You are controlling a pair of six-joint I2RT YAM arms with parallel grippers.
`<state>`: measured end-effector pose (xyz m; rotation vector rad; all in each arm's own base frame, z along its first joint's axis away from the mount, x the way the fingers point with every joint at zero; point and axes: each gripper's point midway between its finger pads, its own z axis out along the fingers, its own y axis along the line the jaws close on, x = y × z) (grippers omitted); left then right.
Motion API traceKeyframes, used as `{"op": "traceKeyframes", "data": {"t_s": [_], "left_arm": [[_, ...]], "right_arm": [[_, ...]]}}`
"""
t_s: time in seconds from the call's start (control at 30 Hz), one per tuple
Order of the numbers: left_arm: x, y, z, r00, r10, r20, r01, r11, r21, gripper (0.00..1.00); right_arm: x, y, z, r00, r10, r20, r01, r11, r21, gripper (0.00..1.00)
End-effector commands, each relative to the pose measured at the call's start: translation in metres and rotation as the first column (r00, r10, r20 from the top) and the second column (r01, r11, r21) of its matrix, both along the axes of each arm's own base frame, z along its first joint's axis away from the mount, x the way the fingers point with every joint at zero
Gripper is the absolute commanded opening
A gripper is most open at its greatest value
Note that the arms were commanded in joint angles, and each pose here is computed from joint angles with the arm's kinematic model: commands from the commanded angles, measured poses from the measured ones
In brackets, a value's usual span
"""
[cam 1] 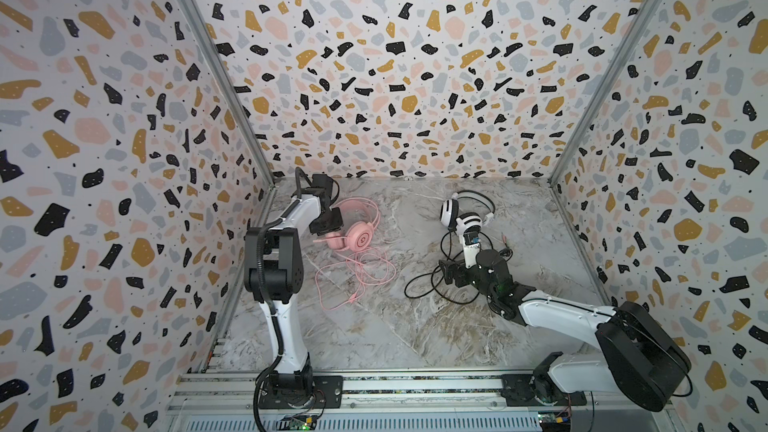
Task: Wrap the headphones
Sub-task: 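Grasp the pink headset's earcup with the left gripper and lift it, then bring the pink headset toward the right gripper and grasp the other earcup with it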
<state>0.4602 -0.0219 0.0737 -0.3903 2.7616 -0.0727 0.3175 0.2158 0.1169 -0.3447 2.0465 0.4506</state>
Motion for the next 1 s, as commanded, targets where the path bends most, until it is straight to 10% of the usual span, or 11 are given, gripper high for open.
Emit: {"op": "traceKeyframes", "data": {"t_s": [0.0, 0.23, 0.73, 0.97], "left_arm": [[0.011, -0.003, 0.049, 0.979, 0.039, 0.2, -0.025, 0.997, -0.072, 0.22], [-0.022, -0.006, 0.098, 0.886, 0.141, 0.441, -0.052, 0.977, -0.208, 0.0], [-0.126, 0.01, 0.152, 0.538, 0.455, 0.709, -0.166, 0.882, -0.441, 0.0], [-0.13, 0.014, 0.198, 0.402, 0.519, 0.754, -0.164, 0.851, -0.499, 0.0]], "right_arm": [[0.002, 0.001, 0.013, 1.0, -0.005, 0.025, 0.005, 1.0, 0.015, 0.95], [0.0, 0.014, 0.01, 0.999, 0.04, -0.007, -0.04, 0.998, 0.053, 0.95], [-0.031, 0.144, 0.126, 0.935, 0.355, -0.001, -0.312, 0.824, 0.473, 0.95], [-0.003, 0.194, 0.158, 0.941, 0.332, -0.068, -0.266, 0.849, 0.456, 0.94]]}}
